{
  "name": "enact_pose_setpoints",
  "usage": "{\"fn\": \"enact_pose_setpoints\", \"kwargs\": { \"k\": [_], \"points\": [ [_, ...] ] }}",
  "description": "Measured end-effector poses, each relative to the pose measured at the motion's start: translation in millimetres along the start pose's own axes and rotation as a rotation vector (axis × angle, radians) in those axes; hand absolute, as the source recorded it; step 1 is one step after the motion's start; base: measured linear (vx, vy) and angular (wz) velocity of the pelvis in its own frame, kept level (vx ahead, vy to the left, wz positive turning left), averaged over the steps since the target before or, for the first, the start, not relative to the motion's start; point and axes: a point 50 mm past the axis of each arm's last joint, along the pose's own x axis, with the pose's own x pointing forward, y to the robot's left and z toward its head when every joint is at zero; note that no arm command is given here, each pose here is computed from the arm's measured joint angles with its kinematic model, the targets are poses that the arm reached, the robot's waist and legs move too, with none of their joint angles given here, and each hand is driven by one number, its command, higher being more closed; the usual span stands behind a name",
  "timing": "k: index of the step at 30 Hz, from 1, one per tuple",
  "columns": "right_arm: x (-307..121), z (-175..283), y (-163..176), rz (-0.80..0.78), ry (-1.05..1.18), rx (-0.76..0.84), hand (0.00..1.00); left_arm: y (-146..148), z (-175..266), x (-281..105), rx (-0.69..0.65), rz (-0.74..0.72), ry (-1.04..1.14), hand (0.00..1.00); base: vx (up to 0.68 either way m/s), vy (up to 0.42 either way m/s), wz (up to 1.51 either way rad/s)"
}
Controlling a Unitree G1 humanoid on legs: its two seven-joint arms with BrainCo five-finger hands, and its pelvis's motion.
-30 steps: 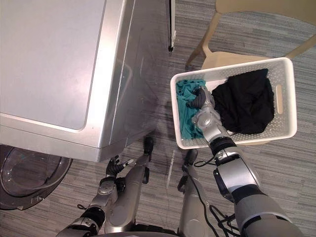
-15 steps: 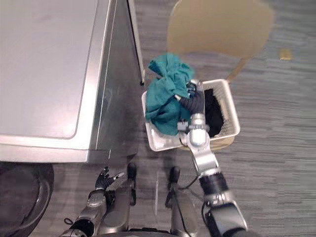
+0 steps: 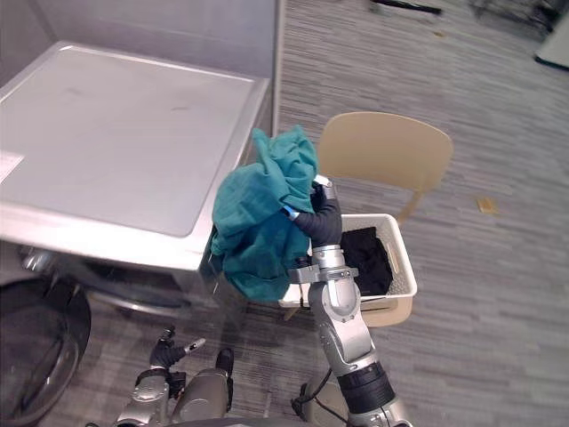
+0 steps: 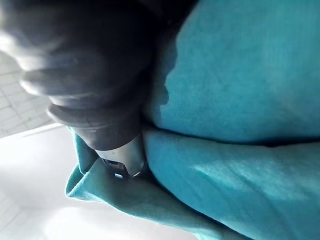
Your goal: Pick up the laundry basket with both hands and put the clothes into the washing machine.
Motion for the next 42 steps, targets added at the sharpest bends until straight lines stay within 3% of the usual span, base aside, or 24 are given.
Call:
{"fn": "enact_pose_setpoints", "kwargs": {
  "k": [3,7,12,16,20,27,28,34,35,42],
  "points": [
    [13,0,-2,0.028,-0.013,-0.041,1.00,-20,23,-6,-0.046,-0.038,-0.113,0.00,-0.37,-0.258,0.43],
    [12,-13,-30,-0.023,0.069,-0.156,1.00,-59,71,-21,-0.069,-0.175,-0.331,0.00,-0.50,-0.192,0.90],
    [12,-14,-28,0.013,0.071,-0.186,1.00,-51,128,-42,-0.108,-0.175,-0.643,0.00,-0.26,-0.045,0.71],
    [9,-16,-25,0.045,0.082,-0.194,1.00,-69,153,-57,-0.088,-0.259,-0.776,0.00,-0.10,0.072,0.84],
    [-2,-29,0,0.156,0.140,-0.138,1.00,-87,163,-71,-0.039,-0.354,-0.854,0.00,-0.06,0.170,0.57],
    [-22,-55,54,0.348,0.259,-0.007,1.00,-101,188,-78,-0.033,-0.376,-0.944,0.00,-0.06,0.094,0.15],
    [-23,-55,54,0.349,0.269,0.009,1.00,-101,191,-77,-0.018,-0.356,-0.949,1.00,-0.08,0.019,-0.03],
    [-36,-60,46,0.310,0.319,0.072,1.00,-107,189,-75,0.054,-0.321,-0.941,1.00,-0.08,-0.016,-0.04],
    [-41,-62,44,0.305,0.337,0.081,0.00,-107,187,-74,0.072,-0.325,-0.932,1.00,-0.02,-0.050,-0.03],
    [-56,-64,33,0.297,0.374,0.087,0.00,-110,180,-71,0.104,-0.343,-0.908,1.00,0.01,-0.038,-0.06]
  ]
}}
